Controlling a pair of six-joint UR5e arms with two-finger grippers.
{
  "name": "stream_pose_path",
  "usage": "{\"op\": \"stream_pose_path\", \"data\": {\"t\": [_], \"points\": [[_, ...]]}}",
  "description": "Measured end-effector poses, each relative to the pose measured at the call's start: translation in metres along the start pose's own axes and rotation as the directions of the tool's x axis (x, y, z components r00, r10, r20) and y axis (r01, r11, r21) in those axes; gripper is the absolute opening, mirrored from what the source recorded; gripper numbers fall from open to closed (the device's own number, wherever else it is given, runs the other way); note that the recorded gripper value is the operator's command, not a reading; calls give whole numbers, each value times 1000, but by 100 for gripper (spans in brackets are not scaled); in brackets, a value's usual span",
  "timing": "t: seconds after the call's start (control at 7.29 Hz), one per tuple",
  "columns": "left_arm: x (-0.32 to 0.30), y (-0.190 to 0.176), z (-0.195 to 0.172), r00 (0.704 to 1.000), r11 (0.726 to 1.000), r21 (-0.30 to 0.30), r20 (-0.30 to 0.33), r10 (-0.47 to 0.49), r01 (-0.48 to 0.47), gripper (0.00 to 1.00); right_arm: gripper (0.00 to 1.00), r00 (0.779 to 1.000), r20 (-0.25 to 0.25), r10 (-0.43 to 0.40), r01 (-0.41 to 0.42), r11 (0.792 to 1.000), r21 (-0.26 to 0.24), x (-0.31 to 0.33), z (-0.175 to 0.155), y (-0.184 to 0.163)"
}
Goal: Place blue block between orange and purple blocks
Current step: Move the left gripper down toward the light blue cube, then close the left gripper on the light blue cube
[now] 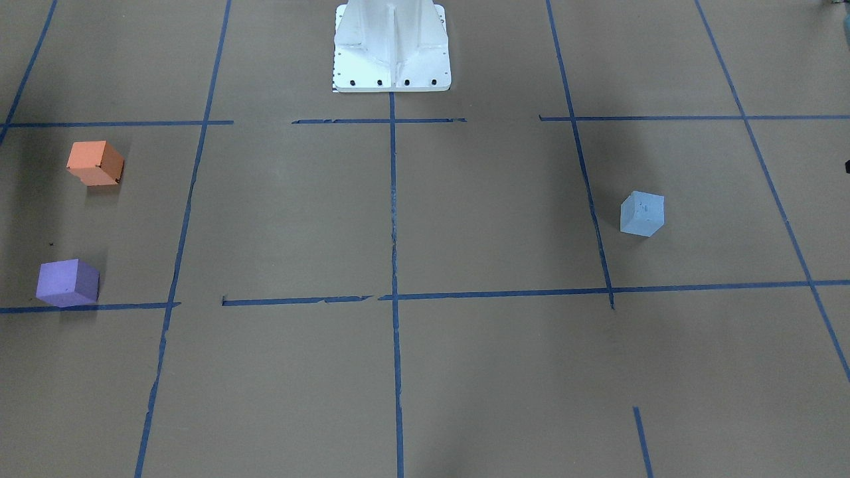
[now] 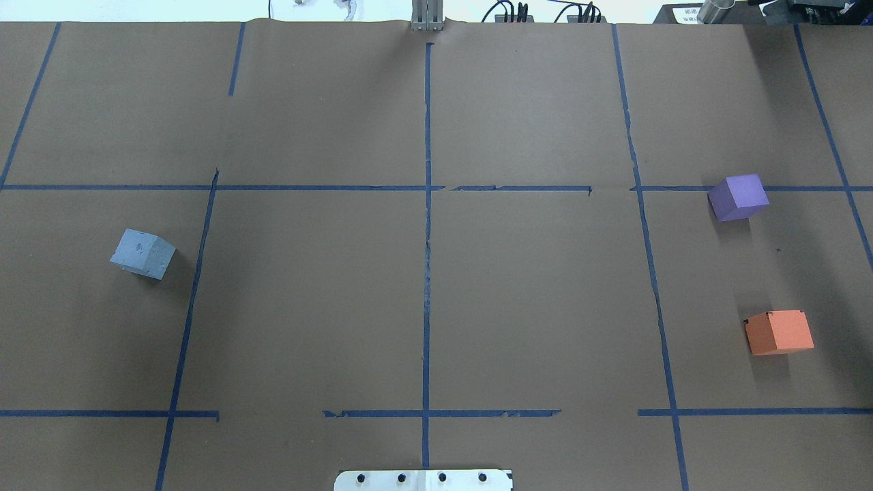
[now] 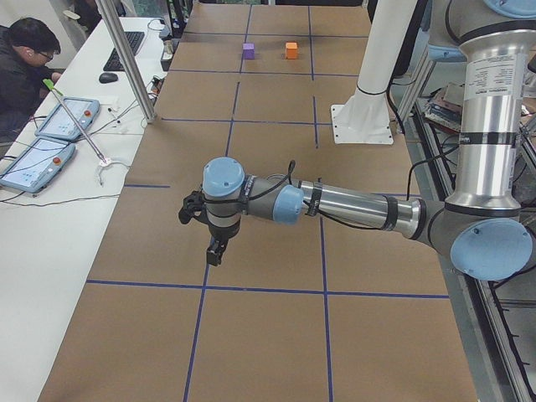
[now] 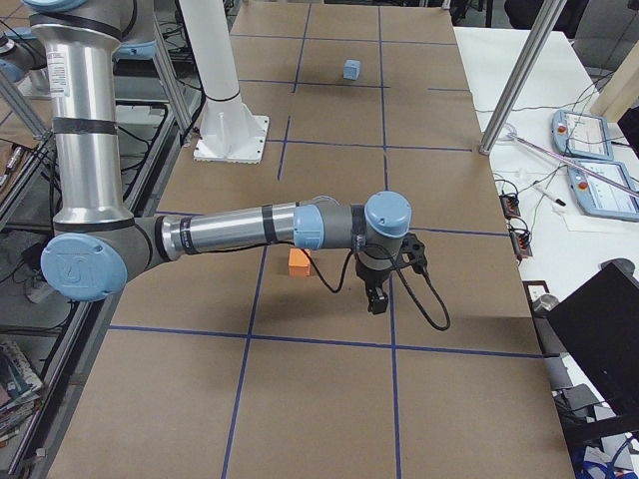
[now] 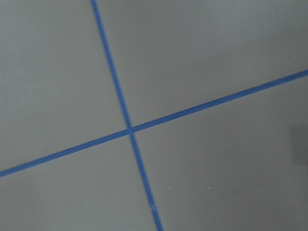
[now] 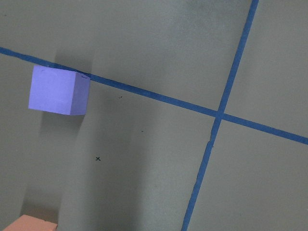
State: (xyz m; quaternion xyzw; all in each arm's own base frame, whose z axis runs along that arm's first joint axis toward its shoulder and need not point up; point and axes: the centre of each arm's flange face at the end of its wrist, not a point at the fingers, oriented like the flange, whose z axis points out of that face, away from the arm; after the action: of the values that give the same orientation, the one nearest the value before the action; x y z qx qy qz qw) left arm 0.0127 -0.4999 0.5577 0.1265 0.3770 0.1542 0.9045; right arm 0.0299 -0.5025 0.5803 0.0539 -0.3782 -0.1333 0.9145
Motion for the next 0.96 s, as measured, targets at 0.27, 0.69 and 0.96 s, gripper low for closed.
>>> {"op": "stream_pose_path", "data": {"t": [0.27, 0.69, 0.96], "points": [[73, -24, 45, 998, 999, -29, -51, -34, 32, 100, 100, 1000, -1, -1, 1, 1000, 3, -1, -2, -2], [168, -41, 99, 989, 989, -25, -32, -146, 145, 100, 100, 1000, -1, 15, -15, 1000, 4, -1, -2, -2], [218, -47, 124, 982, 982, -33, -30, -188, 187, 100, 100, 1000, -1, 16, -16, 1000, 4, -2, -2, -2]]}}
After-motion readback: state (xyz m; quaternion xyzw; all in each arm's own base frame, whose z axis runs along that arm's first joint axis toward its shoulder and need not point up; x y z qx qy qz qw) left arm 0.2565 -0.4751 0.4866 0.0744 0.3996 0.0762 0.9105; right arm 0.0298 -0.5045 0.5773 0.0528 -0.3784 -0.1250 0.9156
